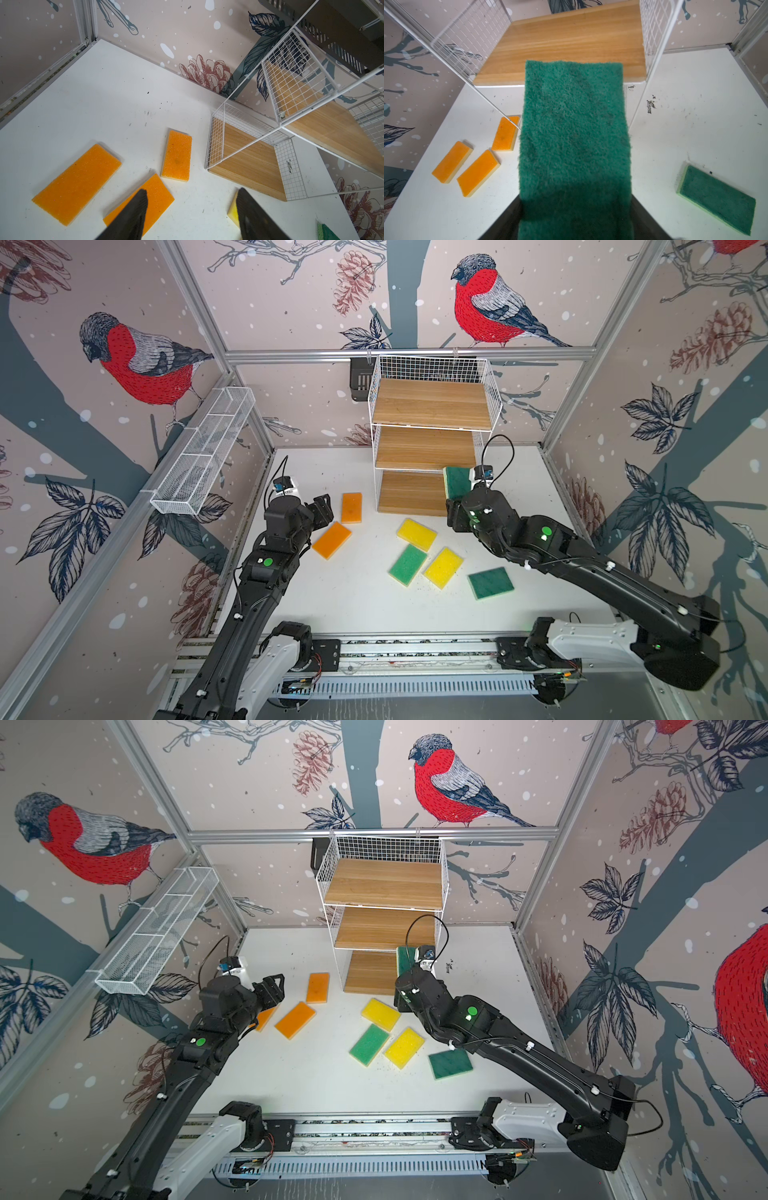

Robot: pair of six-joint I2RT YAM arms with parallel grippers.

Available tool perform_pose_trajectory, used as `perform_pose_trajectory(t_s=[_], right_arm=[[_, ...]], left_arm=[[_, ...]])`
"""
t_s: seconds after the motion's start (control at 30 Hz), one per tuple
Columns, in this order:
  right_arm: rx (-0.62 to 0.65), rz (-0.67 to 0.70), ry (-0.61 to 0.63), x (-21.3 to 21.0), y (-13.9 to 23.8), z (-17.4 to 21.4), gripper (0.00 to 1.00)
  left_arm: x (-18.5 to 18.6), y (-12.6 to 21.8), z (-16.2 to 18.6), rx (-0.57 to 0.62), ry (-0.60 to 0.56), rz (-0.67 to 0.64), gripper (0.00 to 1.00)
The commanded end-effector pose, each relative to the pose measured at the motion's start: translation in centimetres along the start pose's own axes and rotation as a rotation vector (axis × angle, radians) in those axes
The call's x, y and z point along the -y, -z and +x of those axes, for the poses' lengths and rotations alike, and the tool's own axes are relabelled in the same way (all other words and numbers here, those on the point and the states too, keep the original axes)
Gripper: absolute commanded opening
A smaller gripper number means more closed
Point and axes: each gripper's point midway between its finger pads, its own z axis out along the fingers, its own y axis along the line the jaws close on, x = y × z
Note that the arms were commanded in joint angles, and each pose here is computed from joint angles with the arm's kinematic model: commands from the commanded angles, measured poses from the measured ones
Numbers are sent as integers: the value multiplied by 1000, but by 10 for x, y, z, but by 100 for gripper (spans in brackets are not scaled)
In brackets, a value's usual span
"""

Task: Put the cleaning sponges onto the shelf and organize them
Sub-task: 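Lift the green sponge with the right gripper up to the top shelf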

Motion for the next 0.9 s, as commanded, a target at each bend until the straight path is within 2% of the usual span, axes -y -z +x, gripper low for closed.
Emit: perform_pose_trajectory(t_s=[0.0, 0.3, 0.5, 0.67, 0.87], right_arm=[[57, -7, 28, -8, 11, -24, 68], [222, -121, 38, -35, 46, -94, 68], [344, -129, 40, -36, 62, -134, 66], [400, -144, 5, -30, 60, -160, 65], [401, -115, -20, -23, 34, -184, 65]], left_arm=[[2, 0, 0, -2, -18, 12, 69], [4, -4, -3, 6, -15, 16, 69], [7, -5, -6, 13, -10, 31, 70], [6, -3, -5, 14, -14, 26, 69], [7, -1, -8, 26, -17, 26, 70]])
